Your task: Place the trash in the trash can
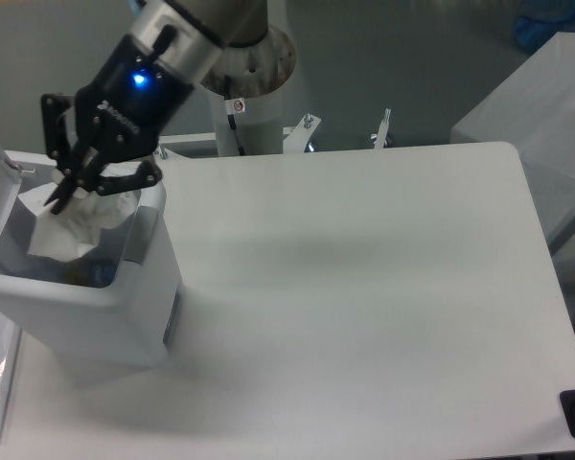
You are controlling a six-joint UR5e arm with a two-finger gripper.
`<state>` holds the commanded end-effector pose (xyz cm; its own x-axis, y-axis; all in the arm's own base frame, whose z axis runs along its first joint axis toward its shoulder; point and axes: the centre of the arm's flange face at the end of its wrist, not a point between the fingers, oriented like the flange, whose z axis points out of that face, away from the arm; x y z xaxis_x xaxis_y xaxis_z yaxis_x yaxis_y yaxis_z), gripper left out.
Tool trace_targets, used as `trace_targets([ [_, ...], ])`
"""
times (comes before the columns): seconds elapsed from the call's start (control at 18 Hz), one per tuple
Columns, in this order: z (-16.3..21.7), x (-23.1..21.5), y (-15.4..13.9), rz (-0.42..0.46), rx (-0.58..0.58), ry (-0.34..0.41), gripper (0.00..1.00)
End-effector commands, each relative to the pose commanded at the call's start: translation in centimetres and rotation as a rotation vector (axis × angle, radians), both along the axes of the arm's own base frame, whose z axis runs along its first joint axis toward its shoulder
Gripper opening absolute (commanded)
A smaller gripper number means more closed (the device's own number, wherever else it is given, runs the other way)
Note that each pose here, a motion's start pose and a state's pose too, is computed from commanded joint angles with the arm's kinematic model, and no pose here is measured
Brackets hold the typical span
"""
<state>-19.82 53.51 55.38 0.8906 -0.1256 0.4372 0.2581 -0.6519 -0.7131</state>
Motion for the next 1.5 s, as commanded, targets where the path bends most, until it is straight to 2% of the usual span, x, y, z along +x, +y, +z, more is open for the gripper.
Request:
trace_targets([
  [0.06, -0.2, 0.0, 0.0, 0.000, -0.003, -0.003, 0.50],
  [0.11, -0.5, -0.1, 0.1, 0.000, -0.007, -0.006, 0.66],
  [0.17, -0.6, -0.1, 0.1, -0.003, -0.006, -0.003, 0.89],
  [0.22, -0.6, -0.1, 0.1, -0.008, -0.002, 0.004, 0.99],
  [0.5, -0.7, -1.3, 0.1, -0.015, 0.015, 0.037, 1.00],
  [0.72, -3.1, -8.6, -1.8, 0.068, -0.009, 0.110, 1.00],
  [0.89, -4.8, -13.7, -3.3, 0.128, -0.035, 0.132, 1.00],
  [1.17, -7.7, -20.6, -6.6, 0.154, -0.040, 0.205, 1.00],
  [1.28, -7.9, -22.4, -7.9, 0.185, -0.076, 0.250, 1.00],
  [1.5, -8.3, -26.1, -11.2, 0.266, -0.245, 0.399, 1.00],
])
